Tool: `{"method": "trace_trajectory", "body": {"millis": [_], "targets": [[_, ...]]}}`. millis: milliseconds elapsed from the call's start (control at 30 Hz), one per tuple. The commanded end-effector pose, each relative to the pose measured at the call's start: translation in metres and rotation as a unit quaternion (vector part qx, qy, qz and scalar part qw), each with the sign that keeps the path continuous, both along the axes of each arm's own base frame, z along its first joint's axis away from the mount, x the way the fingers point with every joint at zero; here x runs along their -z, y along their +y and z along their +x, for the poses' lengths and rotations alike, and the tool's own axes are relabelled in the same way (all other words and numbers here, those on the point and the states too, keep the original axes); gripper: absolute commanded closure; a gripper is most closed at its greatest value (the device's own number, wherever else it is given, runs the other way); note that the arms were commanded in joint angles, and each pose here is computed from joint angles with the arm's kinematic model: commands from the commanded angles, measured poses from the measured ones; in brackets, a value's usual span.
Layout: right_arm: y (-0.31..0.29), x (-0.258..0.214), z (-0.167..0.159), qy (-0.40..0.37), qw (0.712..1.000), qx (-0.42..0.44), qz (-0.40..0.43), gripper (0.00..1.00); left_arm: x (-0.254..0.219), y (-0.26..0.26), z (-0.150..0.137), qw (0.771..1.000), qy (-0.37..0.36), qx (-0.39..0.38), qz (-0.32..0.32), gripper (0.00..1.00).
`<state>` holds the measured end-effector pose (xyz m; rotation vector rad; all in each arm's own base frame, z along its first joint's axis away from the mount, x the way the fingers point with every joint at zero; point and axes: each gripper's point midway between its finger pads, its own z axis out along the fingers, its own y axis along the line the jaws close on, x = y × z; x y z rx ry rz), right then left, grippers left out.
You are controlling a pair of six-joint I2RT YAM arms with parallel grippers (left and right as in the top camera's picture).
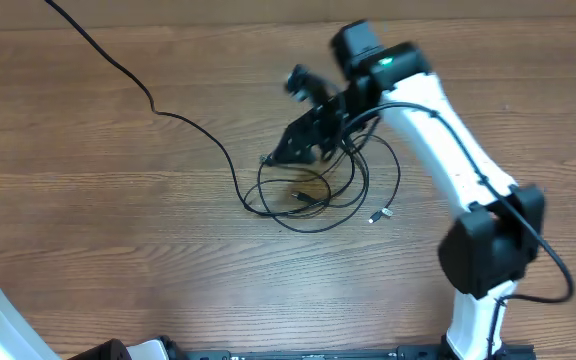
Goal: Untangle cables
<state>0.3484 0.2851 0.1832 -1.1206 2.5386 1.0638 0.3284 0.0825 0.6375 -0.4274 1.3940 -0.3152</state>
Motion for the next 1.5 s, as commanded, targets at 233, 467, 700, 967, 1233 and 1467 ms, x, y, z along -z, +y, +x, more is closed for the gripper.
{"method": "trace_trajectory", "body": {"millis": [233, 467, 700, 967, 1233, 1467], "targets": [[0.083, 0.036, -0.004, -0.054, 0.995, -0.073, 0.038, 0.11, 0.014, -0.017, 0.000, 0.998, 0.030, 0.052, -0.014, 0.96], [0.112, 0.085, 0.036, -0.065, 0.998, 0.018, 0.007, 0.14, 0.020, -0.029, 0.000, 0.995, 0.042, 0.088, -0.016, 0.96], [0.120, 0.108, 0.043, -0.064, 0.998, 0.021, 0.010, 0.23, 0.065, -0.038, 0.006, 0.982, 0.128, 0.122, -0.062, 0.96], [0.126, 0.112, 0.038, -0.062, 0.998, 0.015, 0.010, 0.33, 0.121, -0.039, 0.030, 0.959, 0.222, 0.158, -0.080, 0.96], [0.138, 0.143, 0.022, -0.051, 0.999, -0.001, -0.015, 0.34, 0.142, -0.049, 0.050, 0.942, 0.240, 0.227, -0.062, 0.96], [0.130, 0.151, 0.035, -0.075, 0.996, 0.017, -0.043, 0.31, 0.092, -0.075, 0.037, 0.919, 0.150, 0.356, -0.083, 0.96]]}}
